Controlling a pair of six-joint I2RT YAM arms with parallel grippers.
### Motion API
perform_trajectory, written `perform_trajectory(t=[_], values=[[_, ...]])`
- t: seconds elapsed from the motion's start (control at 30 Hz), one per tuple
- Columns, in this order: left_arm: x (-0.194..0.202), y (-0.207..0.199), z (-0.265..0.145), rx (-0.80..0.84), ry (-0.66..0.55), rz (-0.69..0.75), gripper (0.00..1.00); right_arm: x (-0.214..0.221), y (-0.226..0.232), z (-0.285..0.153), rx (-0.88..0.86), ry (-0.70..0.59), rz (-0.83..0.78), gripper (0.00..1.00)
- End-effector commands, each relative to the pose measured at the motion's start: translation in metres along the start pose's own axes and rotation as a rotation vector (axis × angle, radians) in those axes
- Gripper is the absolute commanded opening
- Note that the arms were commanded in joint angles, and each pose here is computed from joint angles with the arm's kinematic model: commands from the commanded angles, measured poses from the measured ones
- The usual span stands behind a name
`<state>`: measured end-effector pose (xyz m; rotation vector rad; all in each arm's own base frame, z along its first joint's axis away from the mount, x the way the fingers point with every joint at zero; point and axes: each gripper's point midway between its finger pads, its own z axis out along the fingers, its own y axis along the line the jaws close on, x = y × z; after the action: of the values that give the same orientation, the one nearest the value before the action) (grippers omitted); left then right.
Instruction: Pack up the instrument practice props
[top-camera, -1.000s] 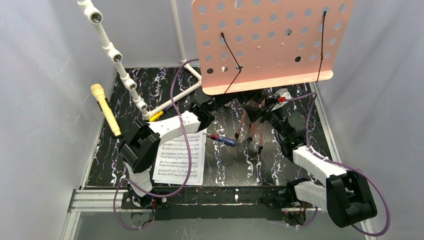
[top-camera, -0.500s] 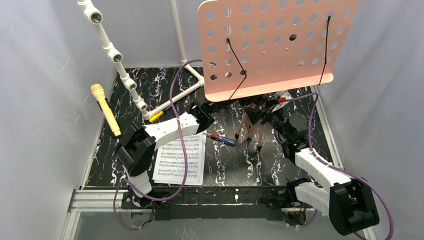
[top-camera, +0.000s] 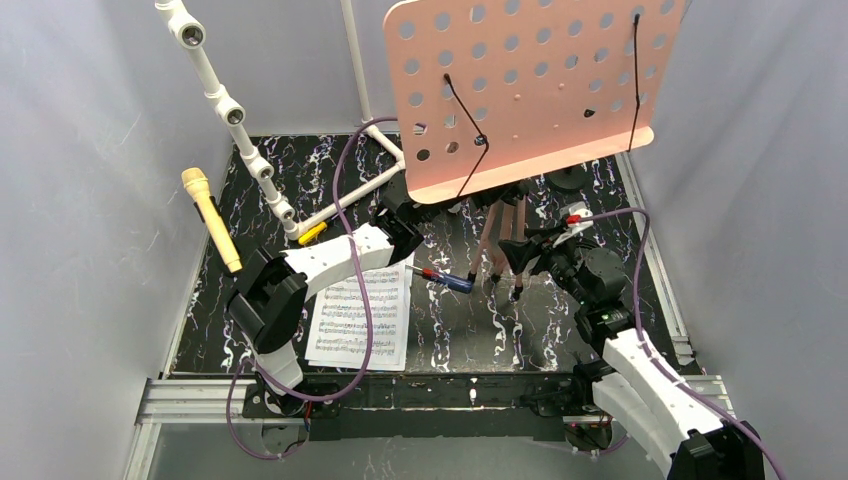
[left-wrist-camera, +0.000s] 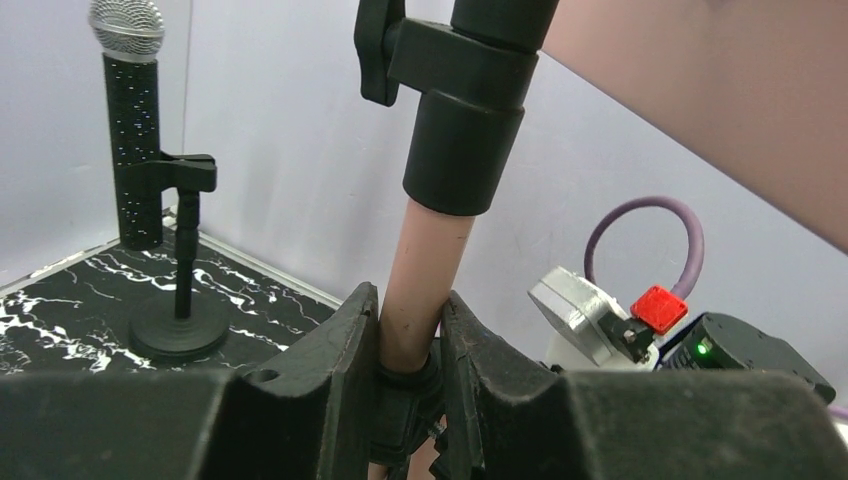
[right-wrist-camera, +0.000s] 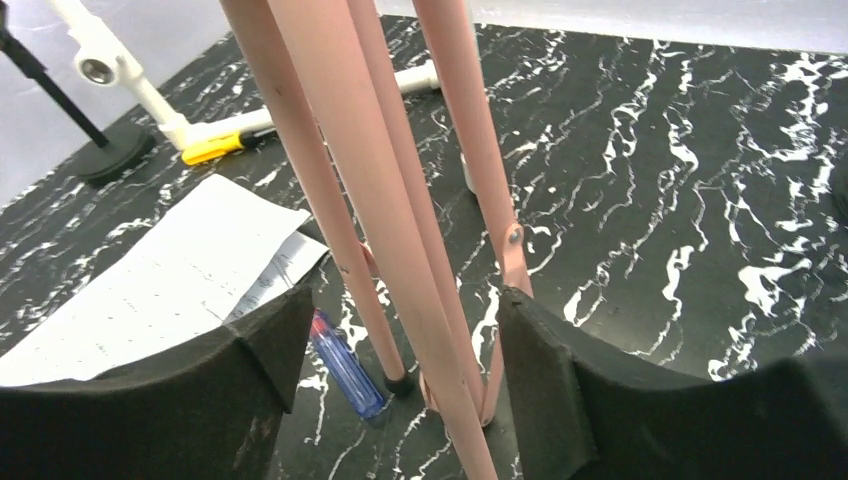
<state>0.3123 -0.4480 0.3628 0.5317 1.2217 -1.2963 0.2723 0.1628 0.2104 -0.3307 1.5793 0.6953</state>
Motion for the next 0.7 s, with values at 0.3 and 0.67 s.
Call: perform_trajectory(t=[0.3,0.67], values=[[-0.066,-0.039,0.004,0.112,-0.149,-0.058,0.0,0.003,-0.009,0.014,0.017,-0.038,-0.011,0.29],[-0.051,-0.056,0.008,0.174,-0.148,-0.108,0.0,-0.04,-0.002,0.036,-0.034,-0.136,-0.072,0.04]])
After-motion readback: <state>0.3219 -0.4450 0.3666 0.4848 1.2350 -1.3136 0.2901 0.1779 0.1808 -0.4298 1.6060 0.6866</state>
